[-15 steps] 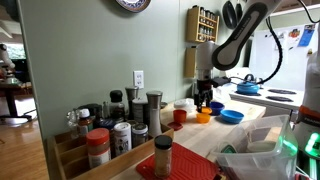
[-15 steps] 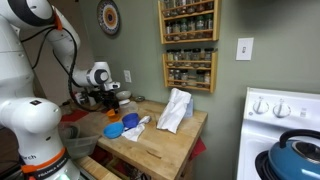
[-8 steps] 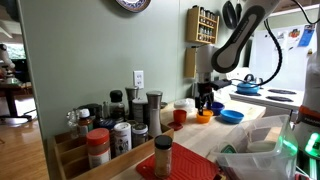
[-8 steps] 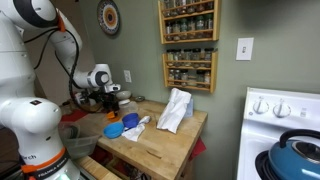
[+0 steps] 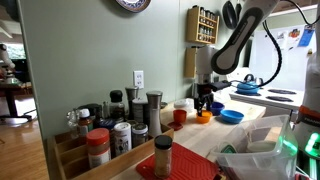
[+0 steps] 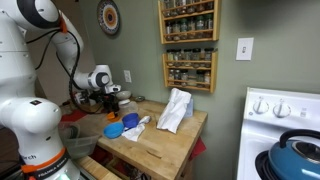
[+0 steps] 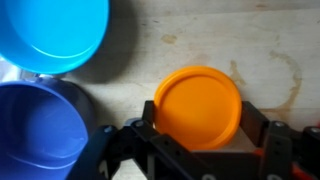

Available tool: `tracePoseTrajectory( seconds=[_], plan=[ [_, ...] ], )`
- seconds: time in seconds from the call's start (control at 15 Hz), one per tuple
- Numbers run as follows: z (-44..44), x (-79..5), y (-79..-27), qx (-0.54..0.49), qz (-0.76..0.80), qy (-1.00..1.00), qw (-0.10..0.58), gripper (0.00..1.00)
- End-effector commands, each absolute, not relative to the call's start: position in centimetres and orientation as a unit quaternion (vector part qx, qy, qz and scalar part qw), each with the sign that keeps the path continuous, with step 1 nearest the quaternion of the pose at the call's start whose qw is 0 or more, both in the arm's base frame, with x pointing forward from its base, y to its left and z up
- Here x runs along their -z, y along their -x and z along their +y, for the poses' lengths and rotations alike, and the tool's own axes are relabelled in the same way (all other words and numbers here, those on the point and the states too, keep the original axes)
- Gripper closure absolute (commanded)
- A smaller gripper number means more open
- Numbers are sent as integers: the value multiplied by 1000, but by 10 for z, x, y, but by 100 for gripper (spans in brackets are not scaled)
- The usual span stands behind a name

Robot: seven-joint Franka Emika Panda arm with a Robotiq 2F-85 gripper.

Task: Put the orange lid on the orange bowl

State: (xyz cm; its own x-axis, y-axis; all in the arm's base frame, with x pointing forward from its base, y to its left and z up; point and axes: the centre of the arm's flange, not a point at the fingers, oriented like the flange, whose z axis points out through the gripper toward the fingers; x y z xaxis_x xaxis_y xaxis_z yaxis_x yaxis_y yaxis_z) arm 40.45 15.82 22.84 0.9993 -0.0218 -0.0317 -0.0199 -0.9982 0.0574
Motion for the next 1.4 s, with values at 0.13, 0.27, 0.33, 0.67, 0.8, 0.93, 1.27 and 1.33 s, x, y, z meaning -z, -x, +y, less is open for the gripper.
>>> tracePoseTrajectory(
  seconds=[0.13,0.27,0.33,0.67,0.8,0.93,1.27,1.33],
  plan=[
    [158,-217,-409,7,-19,-999,35,23],
    [157,-216,-410,7,-19,-999,36,23],
    [157,-215,-410,7,-20,-999,36,23],
    [156,-211,-412,6,-21,-999,32,23],
    [155,-211,-412,5,-20,-999,29,23],
    [155,-210,-412,5,-20,-999,29,23],
    [154,-209,-413,6,-22,-999,28,8],
    [153,-209,-413,5,-22,-999,27,6]
  ],
)
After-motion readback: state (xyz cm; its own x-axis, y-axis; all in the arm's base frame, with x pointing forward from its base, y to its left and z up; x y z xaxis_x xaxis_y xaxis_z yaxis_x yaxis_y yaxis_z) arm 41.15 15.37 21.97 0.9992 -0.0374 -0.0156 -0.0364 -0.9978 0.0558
